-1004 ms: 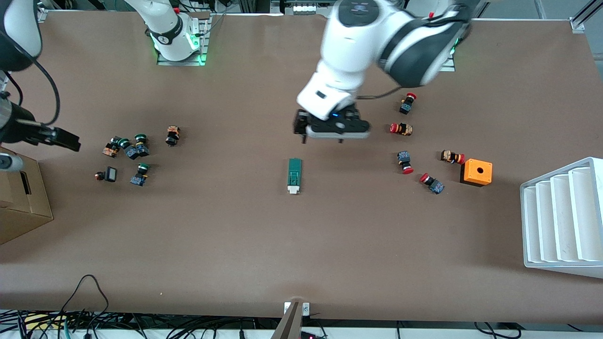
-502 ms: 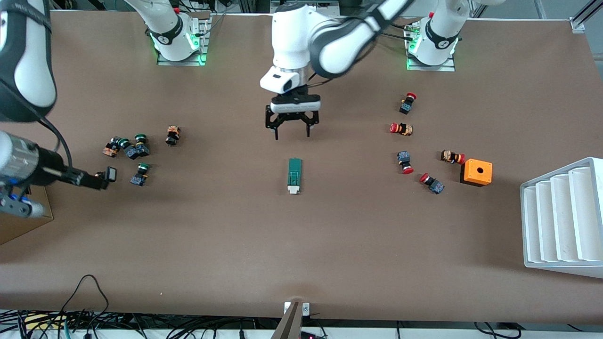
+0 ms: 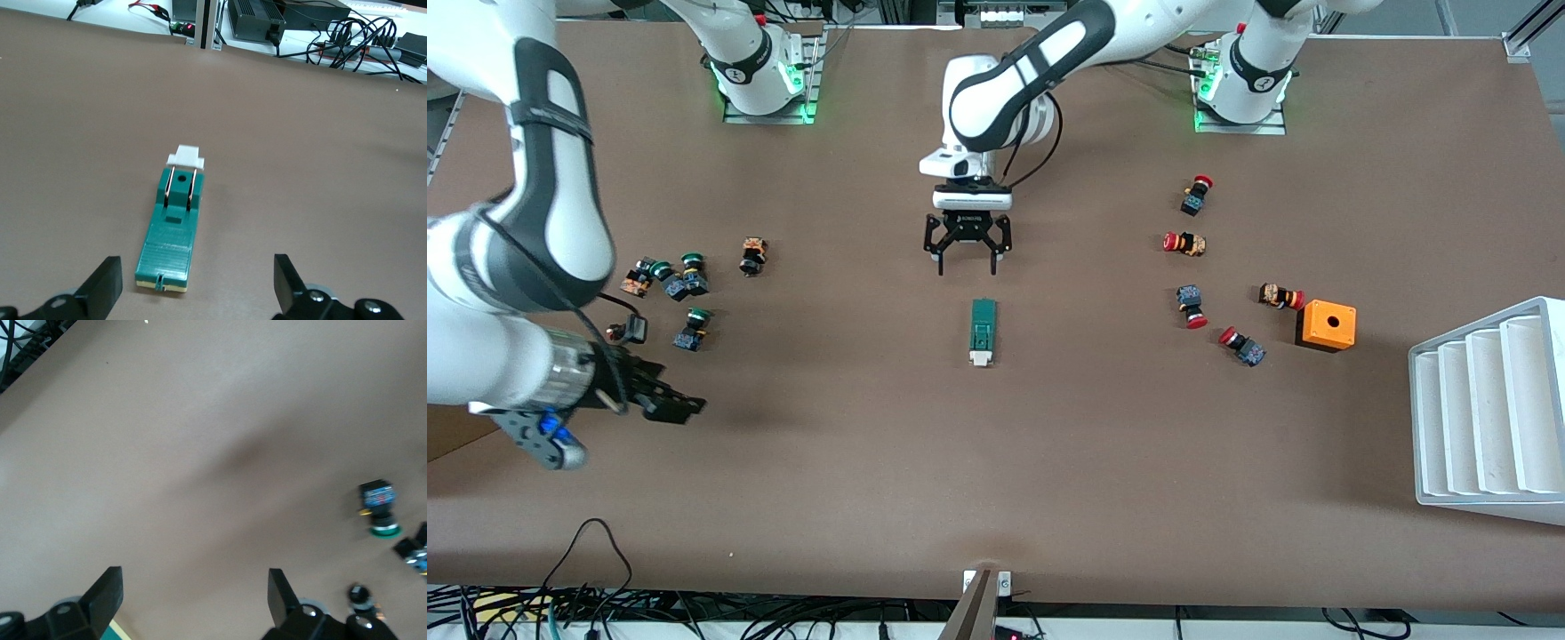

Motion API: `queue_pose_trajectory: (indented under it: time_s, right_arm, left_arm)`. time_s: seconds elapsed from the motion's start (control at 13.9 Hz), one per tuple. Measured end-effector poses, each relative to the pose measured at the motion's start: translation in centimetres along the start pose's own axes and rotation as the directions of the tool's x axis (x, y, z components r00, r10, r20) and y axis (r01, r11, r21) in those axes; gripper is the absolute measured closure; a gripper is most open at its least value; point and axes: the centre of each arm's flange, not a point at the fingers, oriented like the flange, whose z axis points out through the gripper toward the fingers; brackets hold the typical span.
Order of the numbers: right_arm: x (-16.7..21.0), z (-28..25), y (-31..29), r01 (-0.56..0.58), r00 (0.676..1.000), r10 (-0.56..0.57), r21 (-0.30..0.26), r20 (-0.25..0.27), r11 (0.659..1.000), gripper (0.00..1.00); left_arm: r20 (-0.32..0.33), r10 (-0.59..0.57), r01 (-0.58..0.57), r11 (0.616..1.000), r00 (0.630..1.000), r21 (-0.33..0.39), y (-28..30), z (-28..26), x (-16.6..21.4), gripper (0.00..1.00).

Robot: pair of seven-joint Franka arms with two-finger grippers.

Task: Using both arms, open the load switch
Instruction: 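Move the left gripper over the green switch base, then lower the left gripper to the base while the right gripper reaches the handle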

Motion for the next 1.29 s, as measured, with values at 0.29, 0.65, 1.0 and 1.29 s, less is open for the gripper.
queue_pose_trajectory:
  time_s: [0.29,0.65,1.0,1.29]
  right_arm:
    - [-0.6,3.3,-2.5,-0.11,0.994,0.11,0.024,0.002,0.994,0.04]
    - [-6.4,9.2,-8.4,-0.278,0.959,0.28,-0.039,0.036,0.96,0.06]
    - [-9.1,13.5,-10.6,-0.48,0.865,0.486,-0.076,0.123,0.874,0.06]
    - [-11.5,18.5,-12.2,-0.582,0.792,0.597,-0.137,0.125,0.801,0.05]
  left_arm:
    - [-0.107,0.075,-0.077,0.997,0.991,-0.017,-1.8,3.2,-3.1,0.0]
    - [-0.172,0.106,-0.113,0.993,0.979,-0.03,-3.5,5.9,-6.0,0.0]
    - [-0.194,0.119,-0.129,0.991,0.974,-0.043,-3.5,6.7,-6.1,0.0]
    - [-0.21,0.129,-0.139,0.99,0.969,-0.032,-4.0,7.5,-6.6,0.01]
